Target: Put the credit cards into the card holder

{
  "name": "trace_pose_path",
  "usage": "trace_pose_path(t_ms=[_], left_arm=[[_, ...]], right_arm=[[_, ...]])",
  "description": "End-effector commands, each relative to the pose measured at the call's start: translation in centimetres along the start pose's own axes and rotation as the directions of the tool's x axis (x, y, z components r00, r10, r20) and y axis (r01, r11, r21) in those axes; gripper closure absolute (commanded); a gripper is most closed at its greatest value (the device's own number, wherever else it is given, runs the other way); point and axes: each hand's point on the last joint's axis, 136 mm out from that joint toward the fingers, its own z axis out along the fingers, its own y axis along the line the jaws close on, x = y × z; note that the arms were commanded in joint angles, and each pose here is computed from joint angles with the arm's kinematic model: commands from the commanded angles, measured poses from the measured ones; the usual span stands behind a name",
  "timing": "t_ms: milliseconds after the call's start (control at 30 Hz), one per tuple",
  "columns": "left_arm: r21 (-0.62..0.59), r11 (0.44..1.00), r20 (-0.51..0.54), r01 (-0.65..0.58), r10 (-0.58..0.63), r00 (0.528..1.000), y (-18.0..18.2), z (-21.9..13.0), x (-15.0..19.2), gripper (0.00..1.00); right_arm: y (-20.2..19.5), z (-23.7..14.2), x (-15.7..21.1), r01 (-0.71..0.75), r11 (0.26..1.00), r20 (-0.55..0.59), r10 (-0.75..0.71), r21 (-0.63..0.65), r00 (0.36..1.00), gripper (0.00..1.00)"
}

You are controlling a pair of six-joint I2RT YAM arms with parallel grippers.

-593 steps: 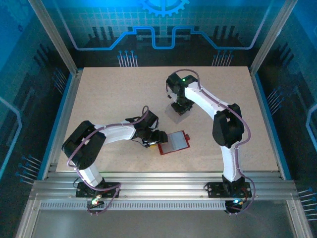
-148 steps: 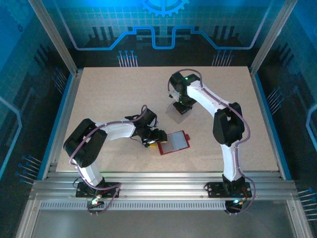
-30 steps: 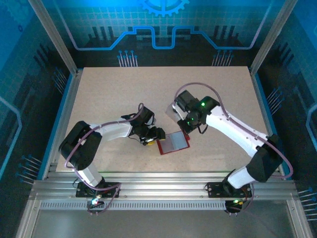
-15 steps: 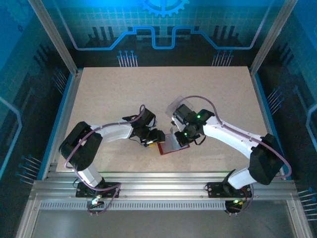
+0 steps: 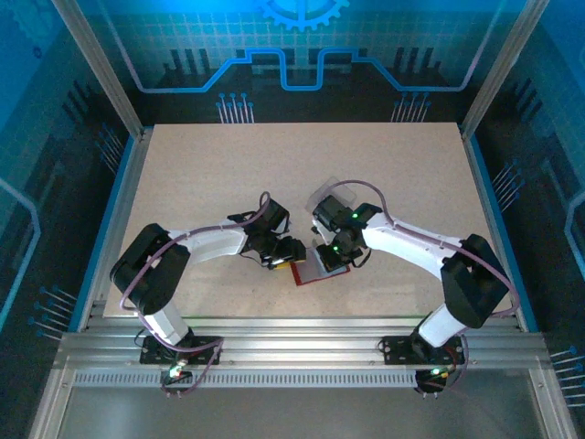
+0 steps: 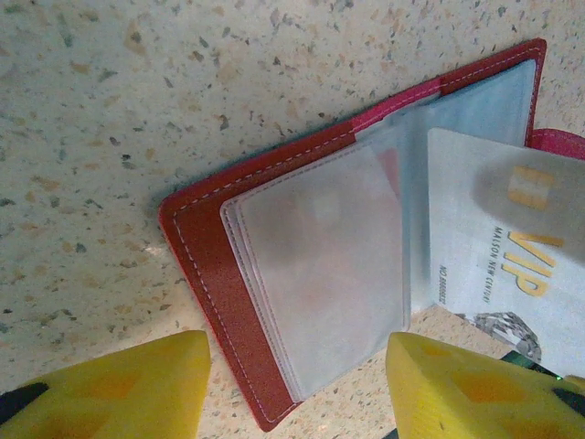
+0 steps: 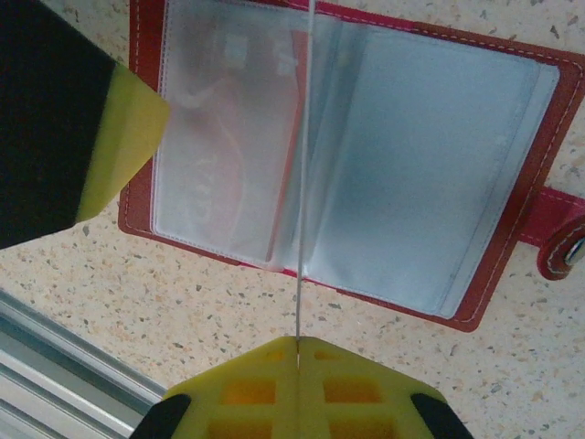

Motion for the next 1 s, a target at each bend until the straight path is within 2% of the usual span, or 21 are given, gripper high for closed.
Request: trace_pose_path(t_ms=[0, 533, 967], left_arm=[[-0.019, 1.0, -0.008, -0.007, 0.007, 1.0, 0.1, 0.4, 0.1, 0.46], [-0.021, 1.0, -0.012, -0.005, 0.004, 1.0, 0.4, 0.9, 0.2, 0.46], [-0.021, 1.0, -0.015, 0.003, -0.003, 1.0, 0.6, 1.2, 0.3, 0.46]], right_arm=[[0.2, 1.1, 0.5, -0.013, 1.0, -0.028, 0.013, -0.005, 1.0, 1.0], [0.6, 1.5, 0.9, -0.035, 0.999, -0.047, 0.034, -0.03, 0.998, 1.0], [1.1, 1.2, 0.1, -0.011, 0.999, -0.046, 0.009, -0.046, 0.999, 0.85]])
